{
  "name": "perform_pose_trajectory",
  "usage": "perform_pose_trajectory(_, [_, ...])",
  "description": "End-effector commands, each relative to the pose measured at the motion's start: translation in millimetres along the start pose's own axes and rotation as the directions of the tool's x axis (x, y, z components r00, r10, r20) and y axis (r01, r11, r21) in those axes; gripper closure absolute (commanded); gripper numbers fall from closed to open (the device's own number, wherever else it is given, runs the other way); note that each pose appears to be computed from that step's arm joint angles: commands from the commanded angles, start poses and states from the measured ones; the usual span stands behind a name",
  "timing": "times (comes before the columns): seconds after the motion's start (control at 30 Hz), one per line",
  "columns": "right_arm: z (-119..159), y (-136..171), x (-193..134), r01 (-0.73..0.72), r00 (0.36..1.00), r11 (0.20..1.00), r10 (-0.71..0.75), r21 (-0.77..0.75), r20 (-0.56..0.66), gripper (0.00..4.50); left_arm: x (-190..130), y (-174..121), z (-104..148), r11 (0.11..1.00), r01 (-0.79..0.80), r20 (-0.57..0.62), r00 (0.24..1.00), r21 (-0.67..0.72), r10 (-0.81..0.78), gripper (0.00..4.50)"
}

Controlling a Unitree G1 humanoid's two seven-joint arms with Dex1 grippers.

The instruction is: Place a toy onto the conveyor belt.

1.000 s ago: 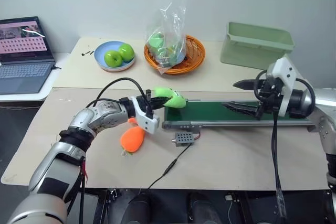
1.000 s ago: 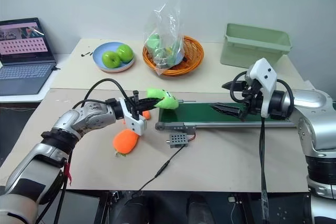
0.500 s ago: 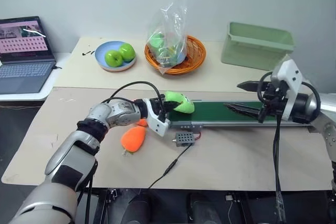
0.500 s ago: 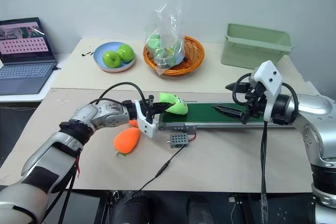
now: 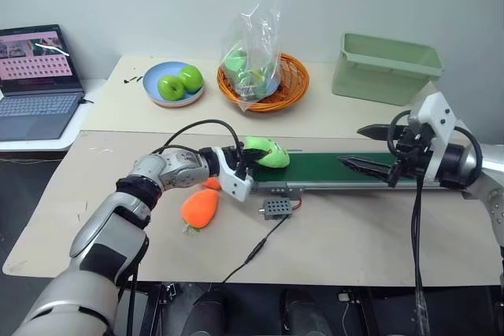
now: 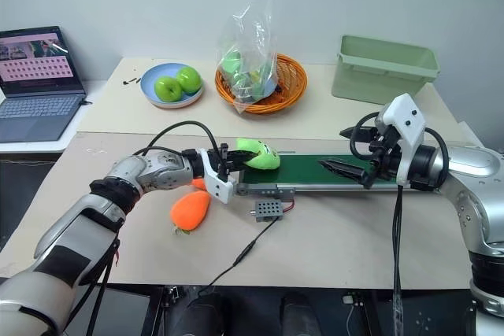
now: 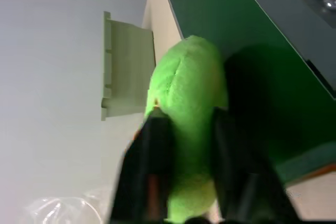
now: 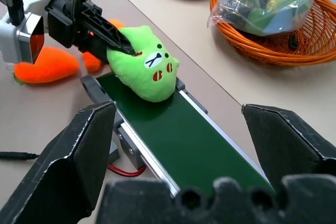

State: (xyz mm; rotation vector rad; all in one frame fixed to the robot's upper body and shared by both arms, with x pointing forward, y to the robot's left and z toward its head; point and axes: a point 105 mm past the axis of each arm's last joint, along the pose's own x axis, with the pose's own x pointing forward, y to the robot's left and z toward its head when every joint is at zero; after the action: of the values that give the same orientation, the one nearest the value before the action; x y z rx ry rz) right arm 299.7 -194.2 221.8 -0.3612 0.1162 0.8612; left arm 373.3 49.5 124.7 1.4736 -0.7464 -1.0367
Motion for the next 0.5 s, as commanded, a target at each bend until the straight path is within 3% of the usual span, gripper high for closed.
perform_pose_trajectory(0.03, [13.5, -3.4, -6.0, 0.02, 0.999, 0.999, -0.019, -0.048, 0.026, 0.0, 5.8, 16.6, 7.6, 0.997, -0.059, 0.045, 0.997, -0.041, 0.061, 1.71])
perform_pose_trajectory(0.17, [11.5, -4.2, -5.8, 0.02, 1.0, 0.999, -0.019, -0.047, 0.017, 0.0, 5.1, 29.3, 13.2, 0.991, -0.096, 0.077, 0.992, -0.092, 0.103, 0.19])
perform_pose_trajectory(0.2, [10.8, -4.5, -5.5, 0.02, 1.0, 0.999, -0.019, -0.048, 0.013, 0.0, 3.7, 33.8, 14.6, 0.989, -0.103, 0.088, 0.99, -0.107, 0.113, 0.05])
perform_pose_trajectory(0.4, [10.4, -6.6, -4.9, 0.018, 1.0, 0.999, -0.018, -0.049, 0.012, 0.0, -13.5, 59.8, 14.8, 0.942, -0.095, 0.094, 0.987, -0.322, 0.131, 0.05])
perform_pose_trajectory(0.5, [11.0, -9.0, -4.4, 0.016, 1.0, 0.998, -0.015, -0.055, 0.01, 0.0, -33.6, 59.3, 8.9, 0.865, 0.008, 0.071, 0.997, -0.502, 0.032, 0.05])
